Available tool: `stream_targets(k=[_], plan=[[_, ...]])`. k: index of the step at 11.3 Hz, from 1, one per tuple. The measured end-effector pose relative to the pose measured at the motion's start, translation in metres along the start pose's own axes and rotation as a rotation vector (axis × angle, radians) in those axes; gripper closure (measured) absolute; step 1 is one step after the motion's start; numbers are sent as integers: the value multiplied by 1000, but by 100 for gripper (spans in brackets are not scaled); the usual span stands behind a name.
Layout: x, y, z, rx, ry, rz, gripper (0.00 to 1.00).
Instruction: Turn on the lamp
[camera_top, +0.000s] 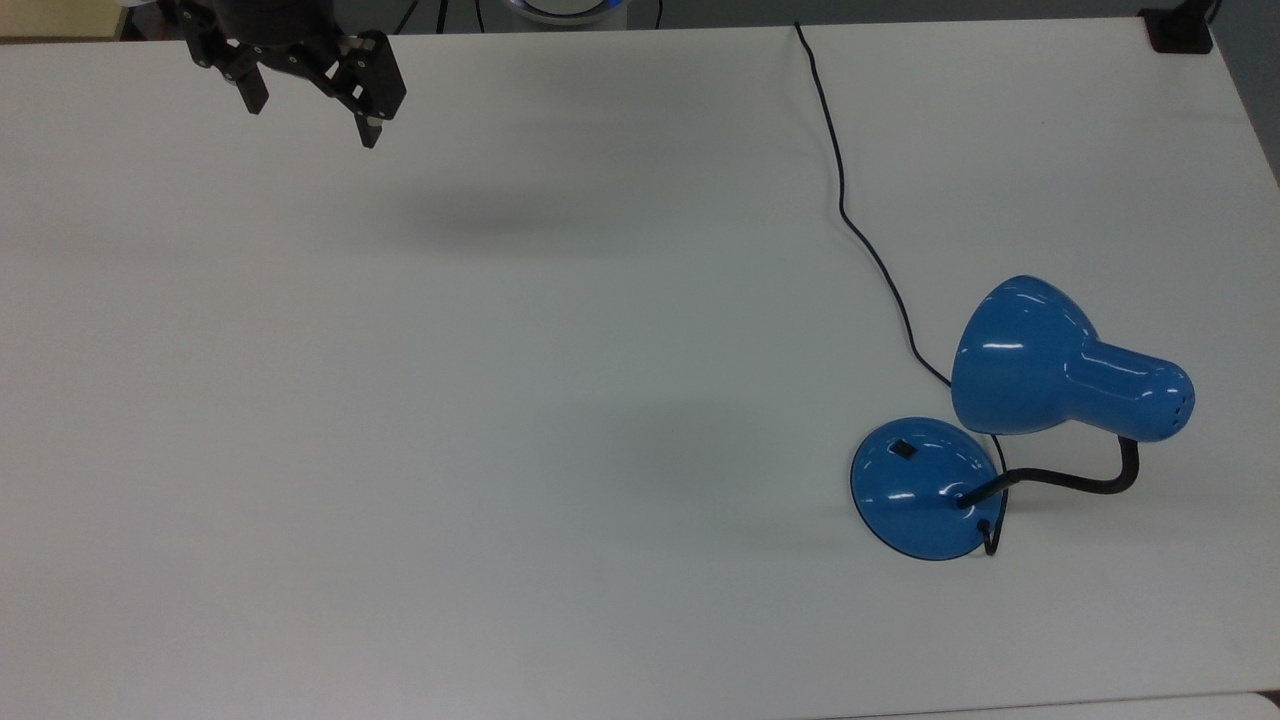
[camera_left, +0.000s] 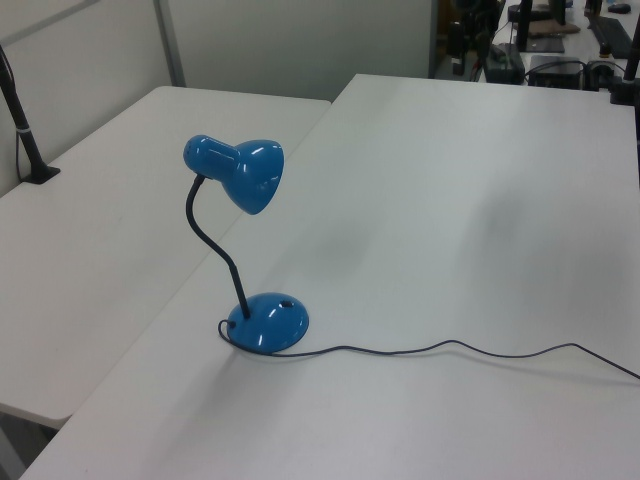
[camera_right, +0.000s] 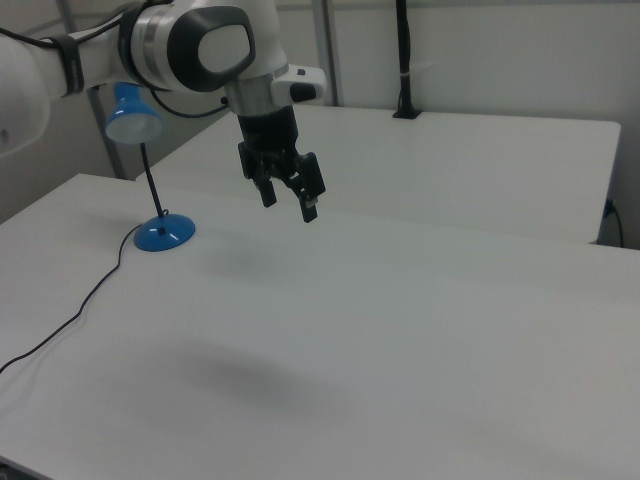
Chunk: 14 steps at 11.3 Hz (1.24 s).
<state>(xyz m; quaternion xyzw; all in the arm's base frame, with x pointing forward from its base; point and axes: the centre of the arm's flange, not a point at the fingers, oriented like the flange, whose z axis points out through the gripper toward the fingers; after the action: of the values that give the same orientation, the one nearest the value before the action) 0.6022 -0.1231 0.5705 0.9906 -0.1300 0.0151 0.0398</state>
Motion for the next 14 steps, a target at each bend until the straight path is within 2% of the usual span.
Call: stream_targets(k=[14], plan=[[1,6,-1,-1,3,9,0]])
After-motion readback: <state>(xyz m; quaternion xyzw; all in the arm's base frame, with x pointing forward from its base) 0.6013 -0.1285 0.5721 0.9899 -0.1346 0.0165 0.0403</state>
